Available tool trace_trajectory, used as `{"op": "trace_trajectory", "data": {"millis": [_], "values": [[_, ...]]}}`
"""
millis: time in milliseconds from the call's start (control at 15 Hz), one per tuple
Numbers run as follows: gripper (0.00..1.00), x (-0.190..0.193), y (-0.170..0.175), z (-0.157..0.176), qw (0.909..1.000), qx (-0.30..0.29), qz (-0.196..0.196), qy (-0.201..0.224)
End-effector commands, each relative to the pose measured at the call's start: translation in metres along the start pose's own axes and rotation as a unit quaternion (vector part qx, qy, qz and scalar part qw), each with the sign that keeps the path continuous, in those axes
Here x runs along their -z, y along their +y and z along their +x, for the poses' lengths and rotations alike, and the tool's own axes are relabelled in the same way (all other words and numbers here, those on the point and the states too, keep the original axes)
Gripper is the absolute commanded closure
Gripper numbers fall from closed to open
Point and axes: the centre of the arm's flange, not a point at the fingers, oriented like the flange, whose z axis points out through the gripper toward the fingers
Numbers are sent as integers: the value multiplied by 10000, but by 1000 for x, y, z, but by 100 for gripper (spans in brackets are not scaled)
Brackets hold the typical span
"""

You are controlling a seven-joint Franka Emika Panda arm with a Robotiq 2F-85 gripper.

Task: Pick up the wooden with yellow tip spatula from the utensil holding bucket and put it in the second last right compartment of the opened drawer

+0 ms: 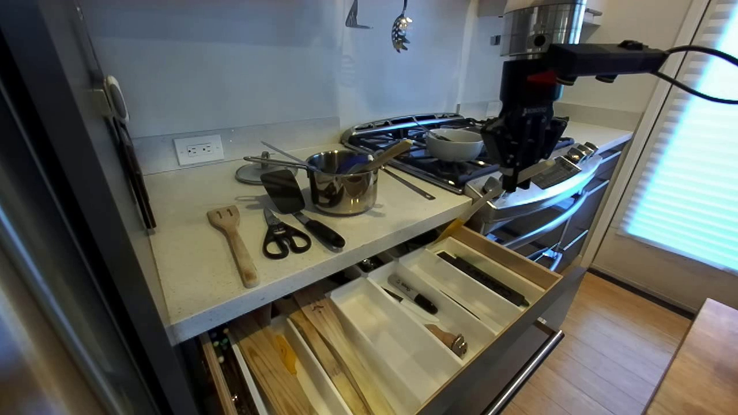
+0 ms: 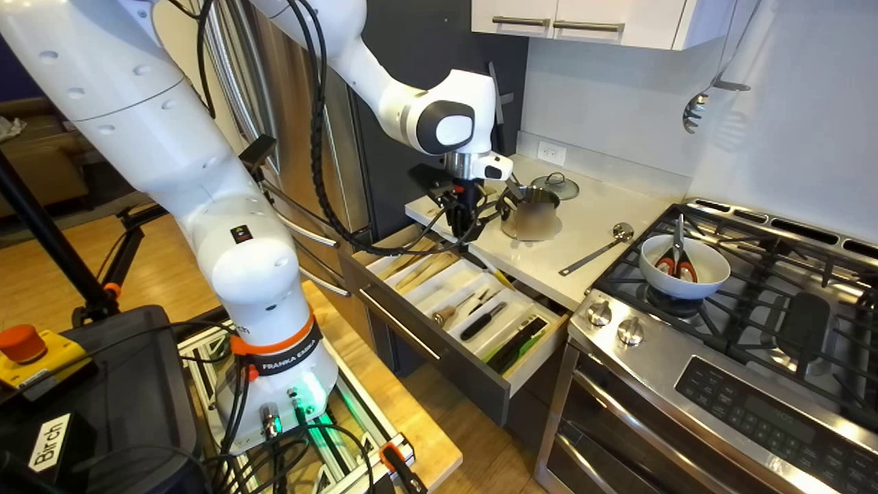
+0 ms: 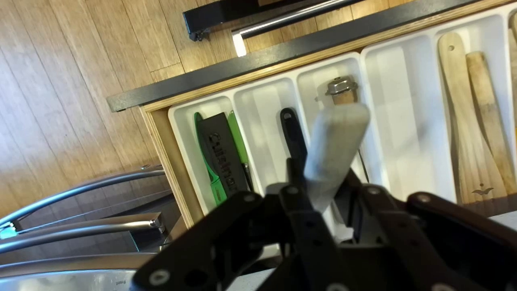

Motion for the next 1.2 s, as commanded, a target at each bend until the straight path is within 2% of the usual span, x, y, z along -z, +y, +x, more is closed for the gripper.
{"op": "trace_trajectory", "data": {"millis": [0,67,400,467,867,1133], "values": [[94,-10,1,-10,9999,-85,-44,103],[77,-6,0,-4,10000,-22,3,4],[77,-7,0,-4,10000,-37,6,13],[94,-7,0,-4,10000,-38,6,13],[94,-34,-4,-13,9998,44,73,155],[94,-60,-9,-11,9983,210,-130,522]]}}
